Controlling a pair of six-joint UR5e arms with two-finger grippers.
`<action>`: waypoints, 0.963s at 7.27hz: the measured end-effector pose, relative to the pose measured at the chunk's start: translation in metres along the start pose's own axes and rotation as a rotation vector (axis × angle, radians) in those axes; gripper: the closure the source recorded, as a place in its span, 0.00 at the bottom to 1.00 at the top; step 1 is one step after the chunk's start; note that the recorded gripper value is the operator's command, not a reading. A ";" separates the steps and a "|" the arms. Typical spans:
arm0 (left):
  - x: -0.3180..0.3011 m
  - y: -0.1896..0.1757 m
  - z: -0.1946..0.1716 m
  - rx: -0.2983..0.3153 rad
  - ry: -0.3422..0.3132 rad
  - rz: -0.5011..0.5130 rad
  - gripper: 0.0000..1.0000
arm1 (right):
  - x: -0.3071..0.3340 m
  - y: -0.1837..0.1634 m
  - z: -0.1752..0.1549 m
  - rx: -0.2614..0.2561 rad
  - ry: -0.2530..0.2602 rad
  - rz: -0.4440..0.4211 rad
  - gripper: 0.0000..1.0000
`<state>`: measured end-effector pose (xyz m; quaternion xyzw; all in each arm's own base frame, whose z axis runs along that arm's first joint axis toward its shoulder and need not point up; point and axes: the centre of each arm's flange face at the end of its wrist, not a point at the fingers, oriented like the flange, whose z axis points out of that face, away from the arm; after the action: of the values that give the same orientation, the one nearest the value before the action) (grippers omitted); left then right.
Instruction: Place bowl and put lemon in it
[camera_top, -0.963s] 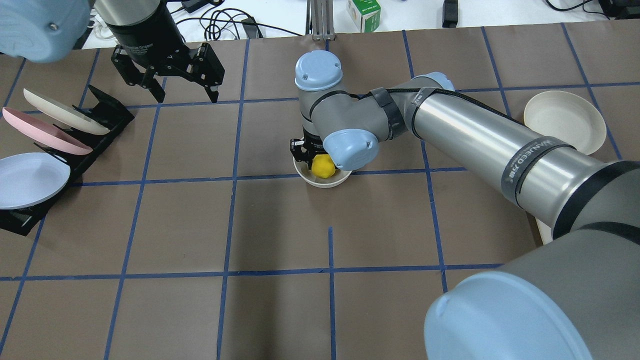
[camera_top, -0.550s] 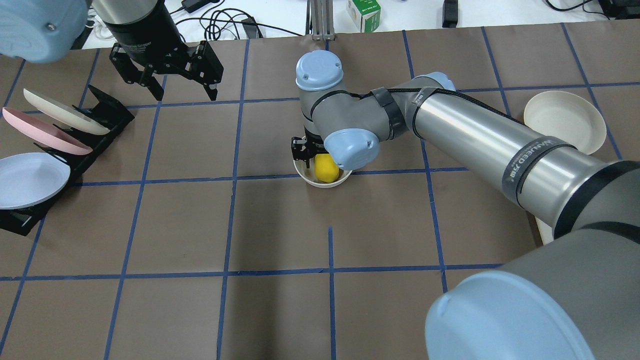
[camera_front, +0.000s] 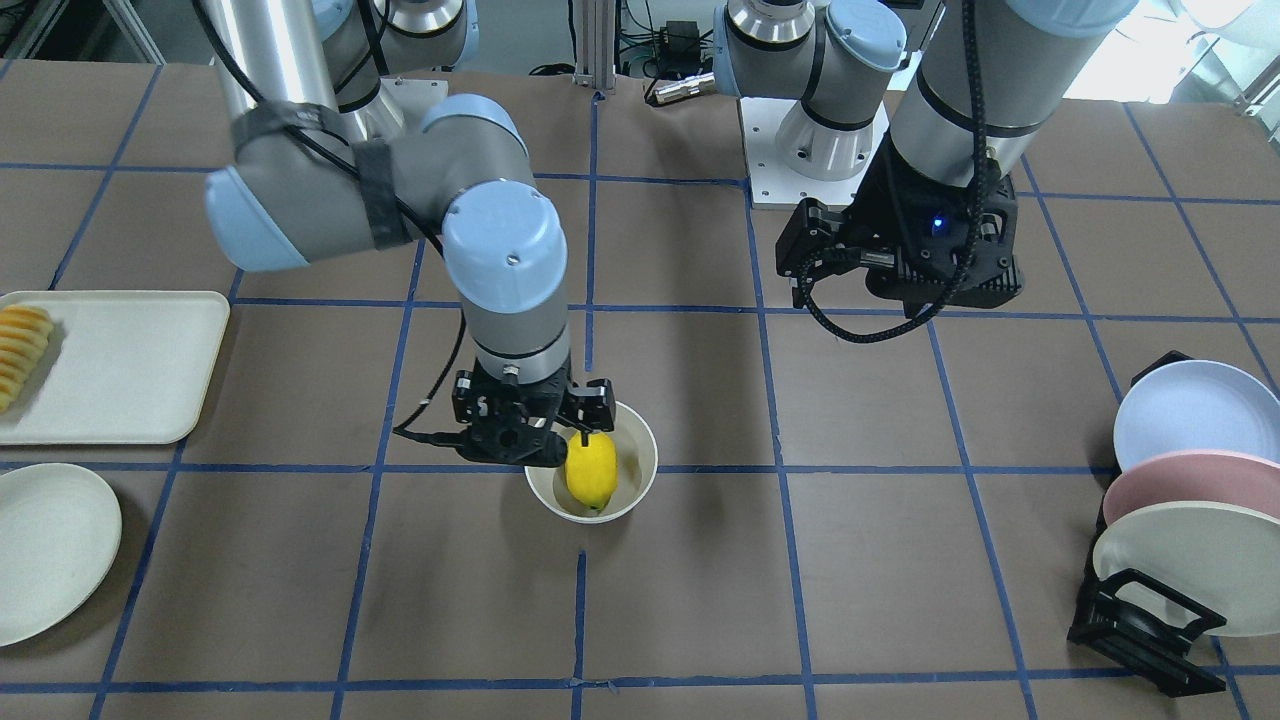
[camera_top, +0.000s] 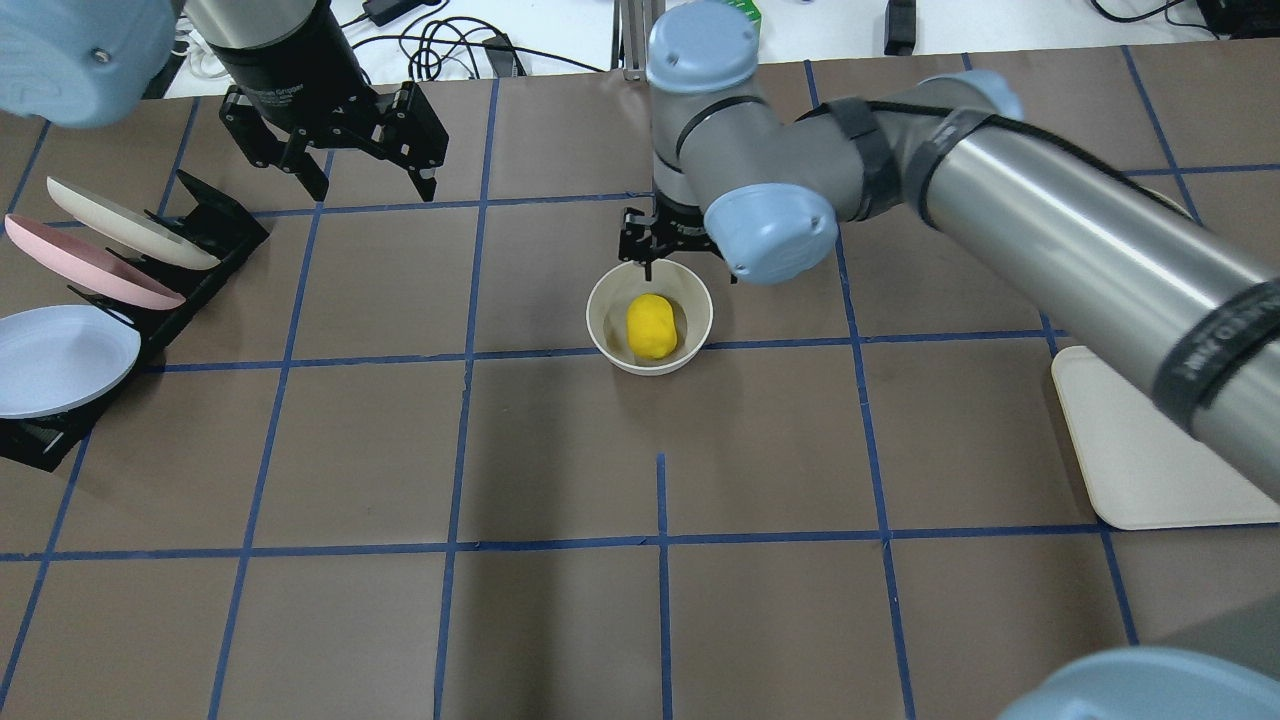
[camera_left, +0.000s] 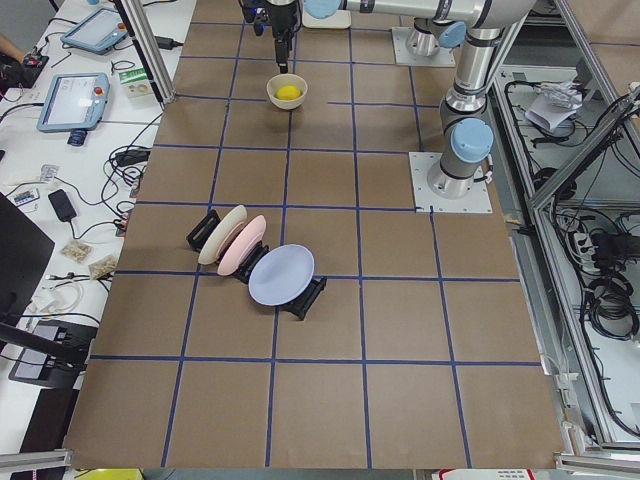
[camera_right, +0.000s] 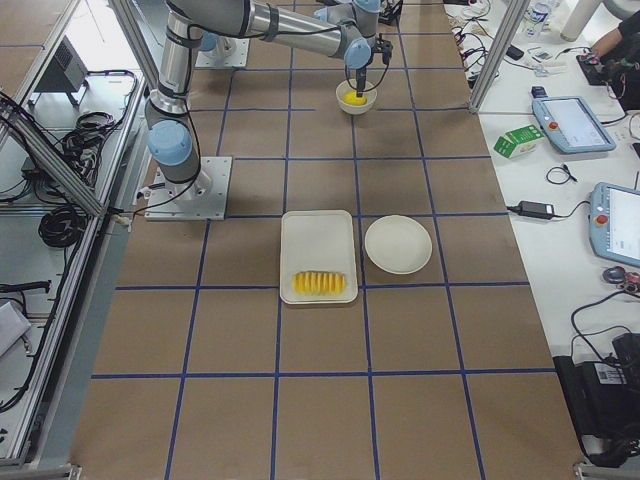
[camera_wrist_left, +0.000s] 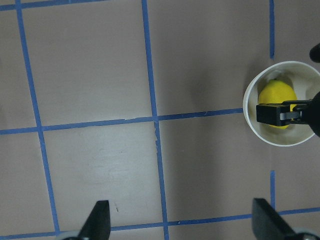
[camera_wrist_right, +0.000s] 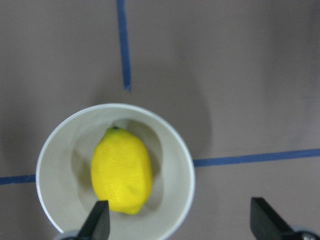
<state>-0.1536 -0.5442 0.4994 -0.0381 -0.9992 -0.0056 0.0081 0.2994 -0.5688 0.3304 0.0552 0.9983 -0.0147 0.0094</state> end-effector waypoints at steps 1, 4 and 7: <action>0.000 0.001 -0.001 0.001 0.000 0.000 0.00 | 0.043 -0.004 -0.043 0.018 -0.004 0.063 0.00; 0.001 0.002 -0.005 0.009 -0.002 0.002 0.00 | 0.124 0.018 -0.125 0.021 -0.005 0.158 0.00; 0.001 0.003 -0.005 0.009 -0.003 0.002 0.00 | 0.138 0.041 -0.144 0.017 -0.003 0.123 0.00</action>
<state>-0.1542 -0.5412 0.5048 -0.0389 -0.9992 -0.0009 0.0070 0.1641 -0.5083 0.4705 0.1166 0.9929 -0.0226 0.0115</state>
